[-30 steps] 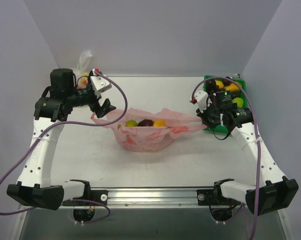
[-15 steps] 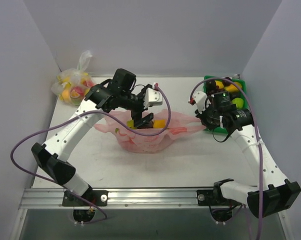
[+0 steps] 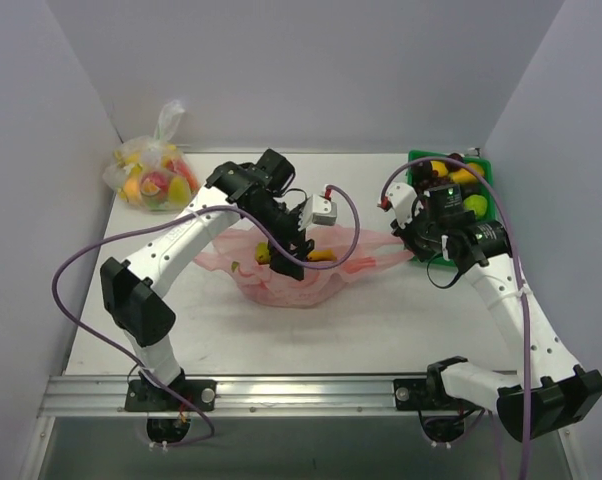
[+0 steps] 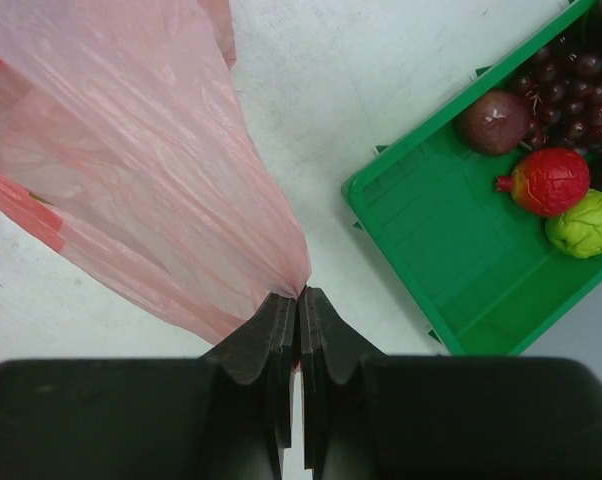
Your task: Place the fake fruits into the plastic bag and tie a complex knot
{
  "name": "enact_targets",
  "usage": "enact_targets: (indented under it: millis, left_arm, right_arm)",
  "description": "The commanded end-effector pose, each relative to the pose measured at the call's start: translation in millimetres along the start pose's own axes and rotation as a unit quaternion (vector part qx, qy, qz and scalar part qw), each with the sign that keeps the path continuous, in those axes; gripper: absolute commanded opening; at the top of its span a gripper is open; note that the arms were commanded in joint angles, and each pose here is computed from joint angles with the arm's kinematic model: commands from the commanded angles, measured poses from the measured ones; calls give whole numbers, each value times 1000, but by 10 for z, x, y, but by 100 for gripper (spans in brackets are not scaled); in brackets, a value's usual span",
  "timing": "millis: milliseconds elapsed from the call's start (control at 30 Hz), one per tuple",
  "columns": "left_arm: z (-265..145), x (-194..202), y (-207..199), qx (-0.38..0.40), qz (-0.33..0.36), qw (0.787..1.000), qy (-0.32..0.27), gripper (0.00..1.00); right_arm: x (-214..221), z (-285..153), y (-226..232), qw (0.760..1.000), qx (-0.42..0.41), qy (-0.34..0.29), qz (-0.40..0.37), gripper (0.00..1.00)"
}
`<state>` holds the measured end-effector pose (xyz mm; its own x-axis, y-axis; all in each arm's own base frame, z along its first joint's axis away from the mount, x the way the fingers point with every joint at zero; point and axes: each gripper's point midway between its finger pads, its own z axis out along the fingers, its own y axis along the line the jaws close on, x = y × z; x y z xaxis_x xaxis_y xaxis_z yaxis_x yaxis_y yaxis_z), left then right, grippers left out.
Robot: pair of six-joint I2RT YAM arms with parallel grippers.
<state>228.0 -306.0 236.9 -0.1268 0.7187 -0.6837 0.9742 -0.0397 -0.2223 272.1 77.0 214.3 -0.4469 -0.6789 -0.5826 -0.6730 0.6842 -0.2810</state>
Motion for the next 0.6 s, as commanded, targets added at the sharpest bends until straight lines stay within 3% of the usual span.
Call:
enact_targets:
  millis: [0, 100, 200, 300, 333, 400, 433, 533, 567]
  left_arm:
    - [41, 85, -130, -9, 8, 1000, 5, 93]
    - [179, 198, 37, -86, 33, 996, 20, 86]
    - [277, 310, 162, -144, 64, 987, 33, 70]
    - [280, 380, 294, -175, 64, 982, 35, 42]
    - [266, 373, 308, -178, 58, 982, 27, 16]
    - [184, 340, 391, -182, 37, 983, 0, 0]
    - [151, 325, 407, -179, 20, 983, -12, 0]
    - [-7, 260, 441, -149, -29, 986, -65, 0]
    - [-35, 239, 422, -135, -36, 987, -79, 0]
  right_arm:
    - [-4, -125, -12, 1000, 14, -4, 8, 0]
    - [3, -147, -3, 1000, 13, -5, 11, 0]
    - [-12, -180, 4, 1000, 13, -9, 16, 0]
    - [-66, -246, 7, 999, 12, -19, 26, 0]
    - [-120, -289, 1, 999, 13, -29, 33, 9]
    - [-164, -340, -13, 998, 14, -38, 46, 28]
    - [-201, -376, -32, 997, 16, -46, 54, 52]
    - [-315, -554, -164, 988, 16, -87, 128, 84]
    - [-469, -674, -137, 979, -12, -123, 160, 90]
